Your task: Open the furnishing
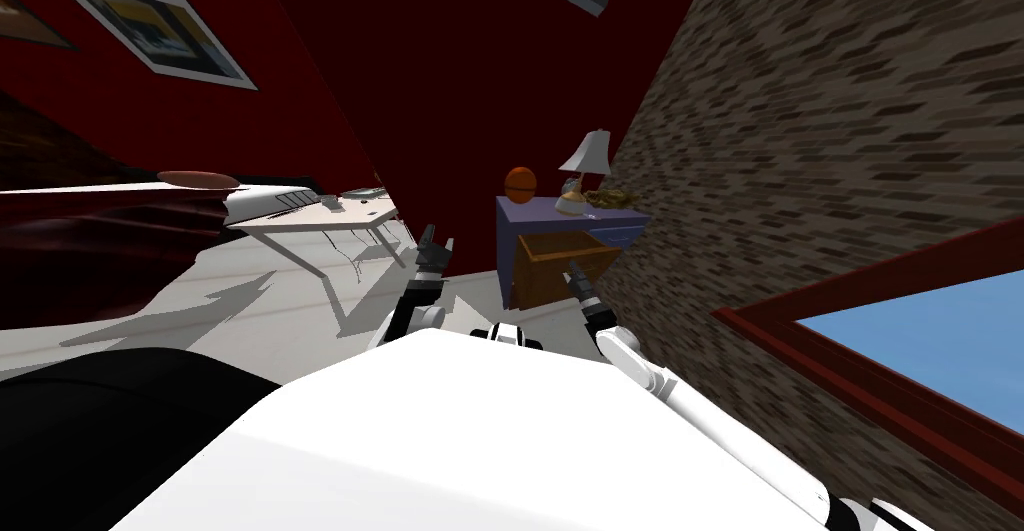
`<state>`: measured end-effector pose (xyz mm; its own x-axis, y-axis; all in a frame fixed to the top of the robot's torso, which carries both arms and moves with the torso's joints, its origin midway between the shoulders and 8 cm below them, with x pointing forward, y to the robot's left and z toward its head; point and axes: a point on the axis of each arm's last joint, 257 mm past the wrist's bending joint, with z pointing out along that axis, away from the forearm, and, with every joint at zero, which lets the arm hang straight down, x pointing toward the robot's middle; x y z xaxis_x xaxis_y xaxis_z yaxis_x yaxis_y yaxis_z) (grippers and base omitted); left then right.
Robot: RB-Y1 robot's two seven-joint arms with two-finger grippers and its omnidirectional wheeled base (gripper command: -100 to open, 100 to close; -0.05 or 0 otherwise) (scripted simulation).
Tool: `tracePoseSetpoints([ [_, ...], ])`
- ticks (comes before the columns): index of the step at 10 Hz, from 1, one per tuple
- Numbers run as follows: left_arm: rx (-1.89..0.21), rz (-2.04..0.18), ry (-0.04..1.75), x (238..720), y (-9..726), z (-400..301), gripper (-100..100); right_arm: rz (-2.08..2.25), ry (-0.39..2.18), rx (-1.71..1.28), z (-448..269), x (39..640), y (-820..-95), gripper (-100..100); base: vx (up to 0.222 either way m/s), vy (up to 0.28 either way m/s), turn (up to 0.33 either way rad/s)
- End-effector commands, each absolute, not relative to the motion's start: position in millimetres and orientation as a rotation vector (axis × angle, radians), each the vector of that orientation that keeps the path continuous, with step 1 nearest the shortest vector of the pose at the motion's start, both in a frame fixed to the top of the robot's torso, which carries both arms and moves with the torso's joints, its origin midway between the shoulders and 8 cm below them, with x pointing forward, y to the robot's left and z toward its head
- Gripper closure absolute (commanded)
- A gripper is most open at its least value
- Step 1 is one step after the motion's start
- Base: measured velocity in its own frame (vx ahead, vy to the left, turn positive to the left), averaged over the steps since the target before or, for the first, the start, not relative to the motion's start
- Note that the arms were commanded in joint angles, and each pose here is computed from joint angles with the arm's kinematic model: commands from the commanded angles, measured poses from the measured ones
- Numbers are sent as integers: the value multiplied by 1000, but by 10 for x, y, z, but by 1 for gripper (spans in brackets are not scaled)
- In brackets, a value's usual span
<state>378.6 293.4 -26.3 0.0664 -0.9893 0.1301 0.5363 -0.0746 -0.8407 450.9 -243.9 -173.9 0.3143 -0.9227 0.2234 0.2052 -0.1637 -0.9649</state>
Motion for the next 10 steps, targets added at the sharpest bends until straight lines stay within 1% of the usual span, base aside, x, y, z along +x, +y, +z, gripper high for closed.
tracePoseSetpoints([
  [1,-903,-1426,665,3786,2934,-263,0,-1158,721,-1360,-1536,4663,-2493,-100,-37,48,-33],
  [3,-903,-1426,665,3786,2934,-263,0,-1150,714,-1361,-1364,4758,-2531,-100,-41,46,-33],
  [4,-903,-1426,665,3786,2934,-263,0,-1150,722,-1366,-1435,4725,-2532,-100,-14,13,-11],
  [5,-903,-1426,665,3786,2934,-263,0,-1147,724,-1370,-1440,4725,-2534,0,-6,0,-18],
  [10,-903,-1426,665,3786,2934,-263,0,-1144,729,-1377,-1476,4715,-2541,0,-1,0,-1],
])
